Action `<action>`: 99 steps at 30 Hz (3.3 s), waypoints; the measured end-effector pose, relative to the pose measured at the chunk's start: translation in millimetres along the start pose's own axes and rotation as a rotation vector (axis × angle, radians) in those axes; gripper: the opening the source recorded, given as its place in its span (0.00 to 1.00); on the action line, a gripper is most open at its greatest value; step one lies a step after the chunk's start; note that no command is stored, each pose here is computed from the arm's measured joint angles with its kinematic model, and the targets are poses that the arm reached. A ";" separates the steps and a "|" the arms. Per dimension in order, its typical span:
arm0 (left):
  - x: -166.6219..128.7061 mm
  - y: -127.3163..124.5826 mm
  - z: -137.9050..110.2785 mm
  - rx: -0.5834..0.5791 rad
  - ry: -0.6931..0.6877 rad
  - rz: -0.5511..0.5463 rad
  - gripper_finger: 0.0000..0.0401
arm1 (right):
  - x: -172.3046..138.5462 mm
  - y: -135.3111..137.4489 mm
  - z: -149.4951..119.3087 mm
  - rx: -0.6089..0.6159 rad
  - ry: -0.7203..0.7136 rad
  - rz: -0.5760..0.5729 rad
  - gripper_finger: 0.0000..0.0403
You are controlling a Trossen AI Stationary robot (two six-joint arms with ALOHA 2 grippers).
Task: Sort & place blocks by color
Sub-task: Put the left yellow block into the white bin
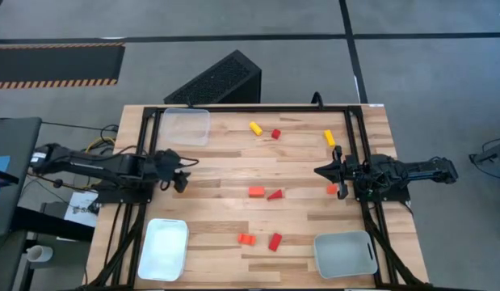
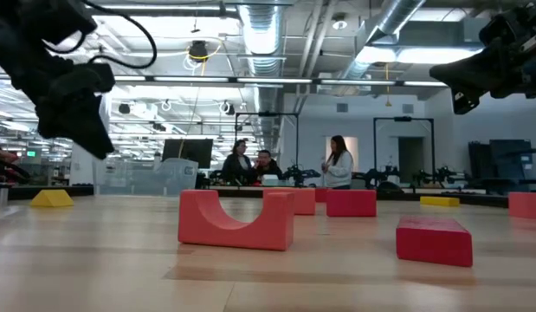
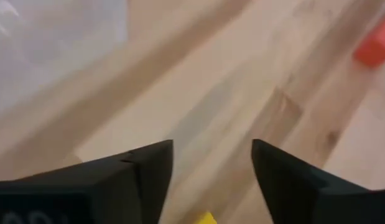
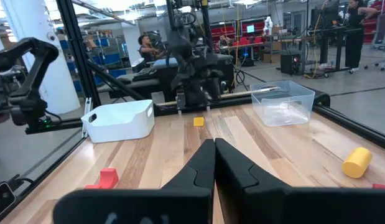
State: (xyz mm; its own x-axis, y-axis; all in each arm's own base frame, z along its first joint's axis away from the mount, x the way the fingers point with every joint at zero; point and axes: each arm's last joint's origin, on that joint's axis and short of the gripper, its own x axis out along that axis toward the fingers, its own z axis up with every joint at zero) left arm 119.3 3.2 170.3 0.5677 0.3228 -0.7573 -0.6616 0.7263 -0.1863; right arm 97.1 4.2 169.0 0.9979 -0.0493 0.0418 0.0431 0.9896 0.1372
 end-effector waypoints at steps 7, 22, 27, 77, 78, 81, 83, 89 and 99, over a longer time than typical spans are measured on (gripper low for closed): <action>15.8 -4.1 -8.9 -0.009 0.187 0.036 0.62 | 0.0 0.0 0.1 0.000 0.000 0.000 0.07; 6.4 -13.8 4.8 0.058 0.305 0.097 0.62 | 0.0 0.0 0.0 0.000 0.000 0.000 0.07; -1.8 -14.1 8.1 0.101 0.348 0.117 0.62 | 0.0 0.0 0.0 0.000 0.000 0.000 0.07; 46.6 -42.6 -13.4 0.295 0.500 0.150 0.62 | 0.0 0.0 0.0 0.000 0.000 0.000 0.07; 47.3 -44.1 -12.7 0.289 0.491 0.134 0.61 | 0.0 0.0 0.0 0.000 0.000 0.000 0.07; 49.8 -49.1 -10.5 0.278 0.463 0.079 0.57 | 0.0 0.0 -0.1 0.000 0.001 0.000 0.07; 51.5 -53.9 -8.5 0.269 0.443 0.022 0.53 | 0.0 0.0 0.0 0.000 0.000 0.000 0.07; 53.9 -62.9 -3.2 0.283 0.388 -0.086 0.39 | 0.0 0.0 0.0 0.000 0.001 0.000 0.07; 53.7 -61.4 -3.4 0.301 0.385 -0.066 0.14 | 0.0 0.0 -0.1 0.000 0.001 0.000 0.07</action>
State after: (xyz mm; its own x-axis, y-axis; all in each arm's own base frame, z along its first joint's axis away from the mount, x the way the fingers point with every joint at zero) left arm 188.8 -26.1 139.0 0.3439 0.0643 -0.9368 -0.4275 0.8990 -0.0952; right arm 97.1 4.2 168.9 0.9979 -0.0493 0.0412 0.0432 0.9896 0.1371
